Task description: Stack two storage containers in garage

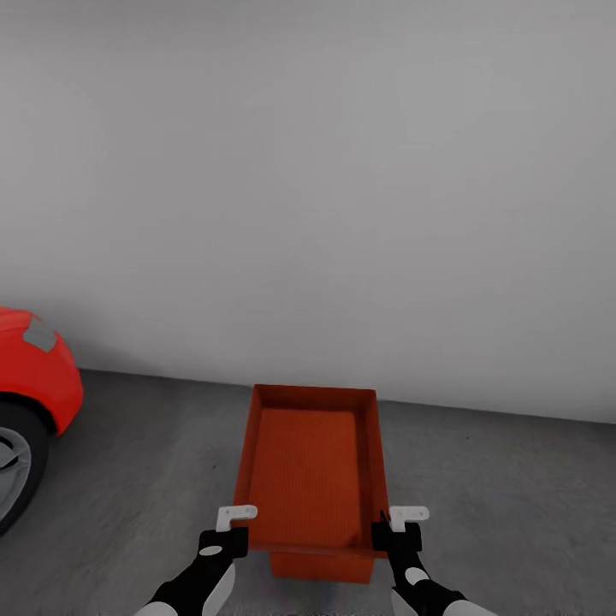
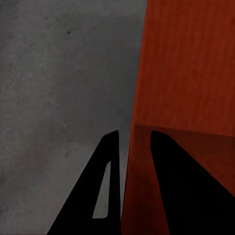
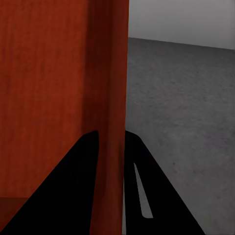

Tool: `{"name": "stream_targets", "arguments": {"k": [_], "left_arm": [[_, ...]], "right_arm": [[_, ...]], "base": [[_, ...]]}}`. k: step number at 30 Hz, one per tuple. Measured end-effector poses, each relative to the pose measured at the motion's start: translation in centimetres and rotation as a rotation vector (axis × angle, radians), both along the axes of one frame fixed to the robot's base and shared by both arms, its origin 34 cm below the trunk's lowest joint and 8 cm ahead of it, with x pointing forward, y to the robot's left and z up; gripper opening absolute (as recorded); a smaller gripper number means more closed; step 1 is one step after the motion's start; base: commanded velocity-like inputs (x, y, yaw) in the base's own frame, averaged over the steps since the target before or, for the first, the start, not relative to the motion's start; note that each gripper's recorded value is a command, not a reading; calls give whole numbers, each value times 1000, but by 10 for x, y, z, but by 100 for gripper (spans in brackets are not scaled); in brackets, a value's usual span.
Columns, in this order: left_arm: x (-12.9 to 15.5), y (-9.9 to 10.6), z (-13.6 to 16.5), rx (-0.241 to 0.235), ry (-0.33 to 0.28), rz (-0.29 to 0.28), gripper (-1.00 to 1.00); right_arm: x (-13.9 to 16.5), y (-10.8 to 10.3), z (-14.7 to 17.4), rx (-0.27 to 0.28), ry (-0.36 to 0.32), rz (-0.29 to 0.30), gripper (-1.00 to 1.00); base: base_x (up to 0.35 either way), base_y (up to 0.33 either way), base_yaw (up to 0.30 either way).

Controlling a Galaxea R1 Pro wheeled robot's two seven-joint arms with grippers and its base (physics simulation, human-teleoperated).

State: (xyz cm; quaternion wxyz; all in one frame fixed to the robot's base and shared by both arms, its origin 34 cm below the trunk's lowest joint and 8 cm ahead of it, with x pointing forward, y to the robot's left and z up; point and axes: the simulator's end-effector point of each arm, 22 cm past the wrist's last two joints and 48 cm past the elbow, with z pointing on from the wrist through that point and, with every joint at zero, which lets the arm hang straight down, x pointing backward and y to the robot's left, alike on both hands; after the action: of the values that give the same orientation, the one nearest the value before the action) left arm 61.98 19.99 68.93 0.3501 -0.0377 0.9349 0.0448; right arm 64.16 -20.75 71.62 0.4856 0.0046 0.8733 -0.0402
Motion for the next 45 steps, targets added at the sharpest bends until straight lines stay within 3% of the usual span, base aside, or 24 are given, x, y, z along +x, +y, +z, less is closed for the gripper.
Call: {"name": "stream_targets", "arguments": {"k": [45], "left_arm": [[-18,-1,-34,-1,69,2,-100]], "right_arm": [[-16,-1,-36,0,69,1,-100]], "base": [[0,0,0]]}}
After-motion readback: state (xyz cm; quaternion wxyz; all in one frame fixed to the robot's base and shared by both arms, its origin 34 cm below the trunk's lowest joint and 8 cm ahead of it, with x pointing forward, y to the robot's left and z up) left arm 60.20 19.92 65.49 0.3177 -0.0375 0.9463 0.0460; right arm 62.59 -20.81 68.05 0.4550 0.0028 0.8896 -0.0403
